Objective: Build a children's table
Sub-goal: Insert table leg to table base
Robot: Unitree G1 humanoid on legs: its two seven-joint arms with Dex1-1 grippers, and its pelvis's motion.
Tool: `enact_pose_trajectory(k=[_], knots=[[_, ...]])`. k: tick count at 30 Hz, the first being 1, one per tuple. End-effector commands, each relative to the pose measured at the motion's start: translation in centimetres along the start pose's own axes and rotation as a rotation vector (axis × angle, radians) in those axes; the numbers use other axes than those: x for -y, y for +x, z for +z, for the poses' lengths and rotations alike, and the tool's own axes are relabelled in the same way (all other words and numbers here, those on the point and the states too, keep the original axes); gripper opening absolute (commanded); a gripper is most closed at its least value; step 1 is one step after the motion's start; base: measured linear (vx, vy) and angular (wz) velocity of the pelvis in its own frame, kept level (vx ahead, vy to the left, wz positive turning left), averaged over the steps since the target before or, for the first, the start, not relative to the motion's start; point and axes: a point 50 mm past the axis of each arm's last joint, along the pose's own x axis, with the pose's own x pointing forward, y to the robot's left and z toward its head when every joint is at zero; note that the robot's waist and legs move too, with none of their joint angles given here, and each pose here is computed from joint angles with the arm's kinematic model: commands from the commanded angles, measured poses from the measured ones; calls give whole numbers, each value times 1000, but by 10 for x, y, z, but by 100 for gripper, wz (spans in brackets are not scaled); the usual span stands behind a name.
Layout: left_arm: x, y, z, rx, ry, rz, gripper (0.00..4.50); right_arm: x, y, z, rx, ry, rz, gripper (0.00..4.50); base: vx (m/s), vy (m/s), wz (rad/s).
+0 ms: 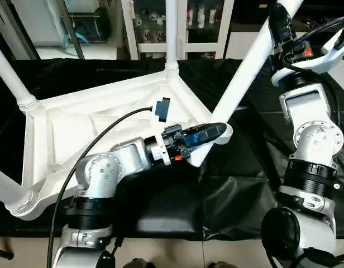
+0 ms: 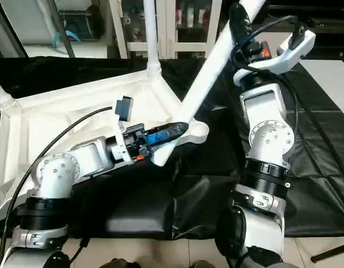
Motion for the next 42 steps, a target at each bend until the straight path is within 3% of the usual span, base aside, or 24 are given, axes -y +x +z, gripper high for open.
enact_pose_trajectory(k=[1,6,14,18,19,20,22,23,24,25,27,32,35,37,40,41,42], knots=[[17,5,3,2,31,-128,146,1,-1,-3,-22,-8,-10,393,0,0,0],[22,5,2,-11,29,-173,146,-1,-5,-2,-25,-11,0,438,0,0,0],[21,4,4,5,32,-171,146,-5,-12,3,-31,-67,19,450,0,0,0],[21,2,5,17,31,-167,146,2,-15,20,5,-62,-19,450,0,0,0],[21,1,5,17,30,-168,146,2,-15,22,11,-45,-21,450,0,0,0],[21,-1,5,17,30,-168,146,1,-14,27,31,52,-29,450,0,0,0],[20,-1,4,15,31,-160,146,1,-13,28,29,158,-24,450,0,0,0],[19,-3,4,15,32,-154,146,0,-12,27,29,211,-18,450,0,0,0],[17,-4,4,21,34,-141,146,0,-11,24,15,341,-14,450,0,0,0],[17,-4,4,22,35,-140,146,0,-11,24,14,353,-12,450,0,0,0],[17,-5,5,36,28,-137,146,1,-13,17,-32,519,7,450,0,0,0],[17,-8,6,41,23,-125,146,1,-19,11,-81,552,50,450,0,0,0],[16,-11,11,85,3,-117,146,-8,-24,25,-29,553,169,450,0,0,0],[15,-12,12,103,-9,-121,146,-1,-28,40,77,684,178,450,0,0,0],[15,-14,12,109,-17,-128,146,14,-32,50,165,796,108,450,0,0,0],[15,-14,11,108,-17,-127,146,19,-32,50,163,786,71,450,0,0,0],[14,-14,11,106,-16,-121,146,21,-33,49,131,671,30,450,0,0,0]])
